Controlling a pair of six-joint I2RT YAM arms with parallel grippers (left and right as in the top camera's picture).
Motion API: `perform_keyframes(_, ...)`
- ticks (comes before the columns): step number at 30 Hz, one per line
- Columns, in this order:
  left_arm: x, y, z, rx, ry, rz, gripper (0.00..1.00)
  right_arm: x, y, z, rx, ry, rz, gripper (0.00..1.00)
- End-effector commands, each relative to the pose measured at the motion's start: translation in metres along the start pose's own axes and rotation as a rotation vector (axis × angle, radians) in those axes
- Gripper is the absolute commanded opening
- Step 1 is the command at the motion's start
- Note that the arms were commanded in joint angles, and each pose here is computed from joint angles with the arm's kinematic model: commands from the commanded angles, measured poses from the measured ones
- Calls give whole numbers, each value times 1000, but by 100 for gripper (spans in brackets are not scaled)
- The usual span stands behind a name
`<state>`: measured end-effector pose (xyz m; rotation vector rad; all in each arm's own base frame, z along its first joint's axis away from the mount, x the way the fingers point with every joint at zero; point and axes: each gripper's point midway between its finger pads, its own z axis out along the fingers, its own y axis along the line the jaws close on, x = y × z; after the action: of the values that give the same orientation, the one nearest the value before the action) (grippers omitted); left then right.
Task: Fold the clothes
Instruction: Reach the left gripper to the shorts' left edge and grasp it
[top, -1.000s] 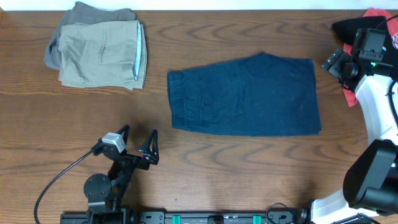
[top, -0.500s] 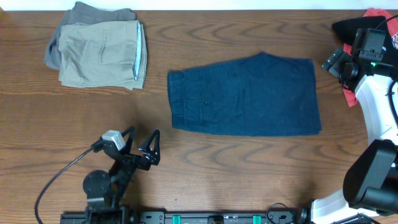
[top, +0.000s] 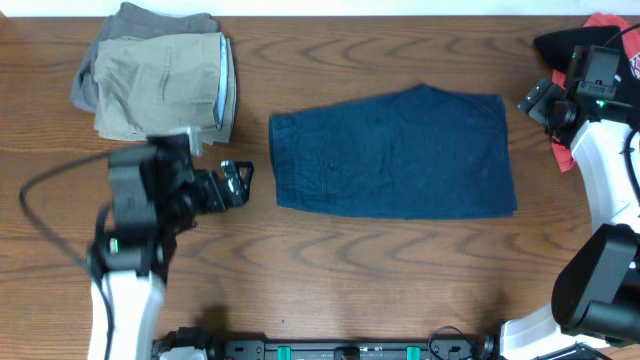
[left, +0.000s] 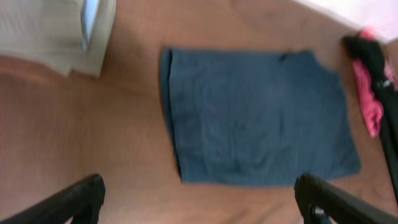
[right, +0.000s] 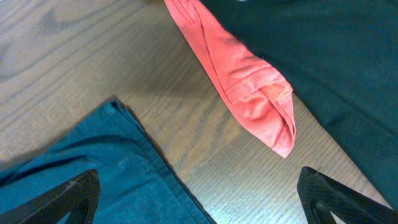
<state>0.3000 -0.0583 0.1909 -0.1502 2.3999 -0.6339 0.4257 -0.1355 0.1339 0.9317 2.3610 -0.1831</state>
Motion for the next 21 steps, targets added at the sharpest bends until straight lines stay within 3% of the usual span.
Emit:
perform_keyframes(1,-15,6,17,-18,70,11,98,-9,-1,-6,3,-27,-7,99)
perform_keyframes(12,-4,43,91,-47,197,-123,98,-9,-1,-6,3,-27,-7,99)
perform_keyframes(16,9,40,109,-54,248,-97,98,-9,-1,-6,3,-27,-7,99)
perform_keyframes(21,27,44,127,-206,283,6,98,-9,-1,-6,3,-27,-7,99)
